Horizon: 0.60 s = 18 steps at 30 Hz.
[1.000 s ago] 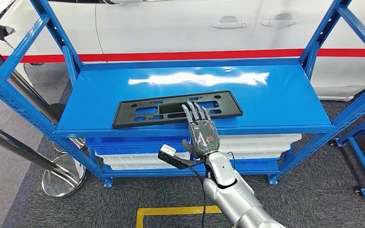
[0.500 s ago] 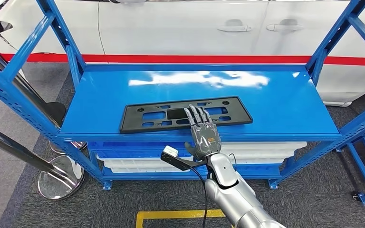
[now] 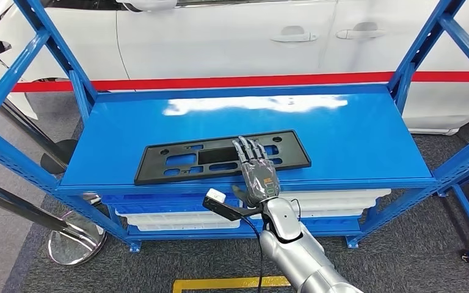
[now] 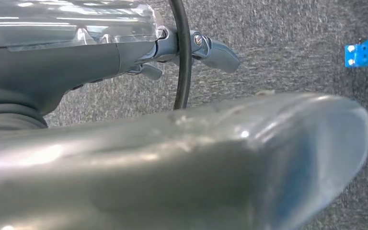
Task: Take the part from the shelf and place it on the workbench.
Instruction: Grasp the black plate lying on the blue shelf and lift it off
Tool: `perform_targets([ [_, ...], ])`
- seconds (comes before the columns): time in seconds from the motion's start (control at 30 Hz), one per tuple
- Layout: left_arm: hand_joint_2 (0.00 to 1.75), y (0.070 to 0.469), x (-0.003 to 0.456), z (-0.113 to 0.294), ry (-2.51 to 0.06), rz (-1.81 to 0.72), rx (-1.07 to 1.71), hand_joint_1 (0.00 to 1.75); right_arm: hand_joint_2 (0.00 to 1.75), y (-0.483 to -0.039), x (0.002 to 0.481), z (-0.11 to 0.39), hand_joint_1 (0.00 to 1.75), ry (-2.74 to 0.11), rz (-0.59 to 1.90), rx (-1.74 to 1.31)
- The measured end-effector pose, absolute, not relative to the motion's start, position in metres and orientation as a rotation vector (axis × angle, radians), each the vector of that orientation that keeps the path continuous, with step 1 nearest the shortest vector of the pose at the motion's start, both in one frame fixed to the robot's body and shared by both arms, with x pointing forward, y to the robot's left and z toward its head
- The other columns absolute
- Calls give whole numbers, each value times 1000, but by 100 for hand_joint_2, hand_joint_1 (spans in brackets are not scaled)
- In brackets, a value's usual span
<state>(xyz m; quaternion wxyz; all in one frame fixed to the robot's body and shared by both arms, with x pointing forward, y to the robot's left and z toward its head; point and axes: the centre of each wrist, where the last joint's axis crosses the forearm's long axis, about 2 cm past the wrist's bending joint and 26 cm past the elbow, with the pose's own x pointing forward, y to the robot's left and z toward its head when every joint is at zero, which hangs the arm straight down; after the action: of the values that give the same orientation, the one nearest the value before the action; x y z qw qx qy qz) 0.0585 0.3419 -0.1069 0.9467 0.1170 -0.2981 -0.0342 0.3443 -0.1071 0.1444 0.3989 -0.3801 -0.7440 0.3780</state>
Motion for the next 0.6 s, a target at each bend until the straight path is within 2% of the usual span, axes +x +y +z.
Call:
perform_targets([
  [0.6, 0, 338, 57, -107, -605, -71, 231, 0, 175, -96, 343, 144, 0, -1890, 963, -935],
])
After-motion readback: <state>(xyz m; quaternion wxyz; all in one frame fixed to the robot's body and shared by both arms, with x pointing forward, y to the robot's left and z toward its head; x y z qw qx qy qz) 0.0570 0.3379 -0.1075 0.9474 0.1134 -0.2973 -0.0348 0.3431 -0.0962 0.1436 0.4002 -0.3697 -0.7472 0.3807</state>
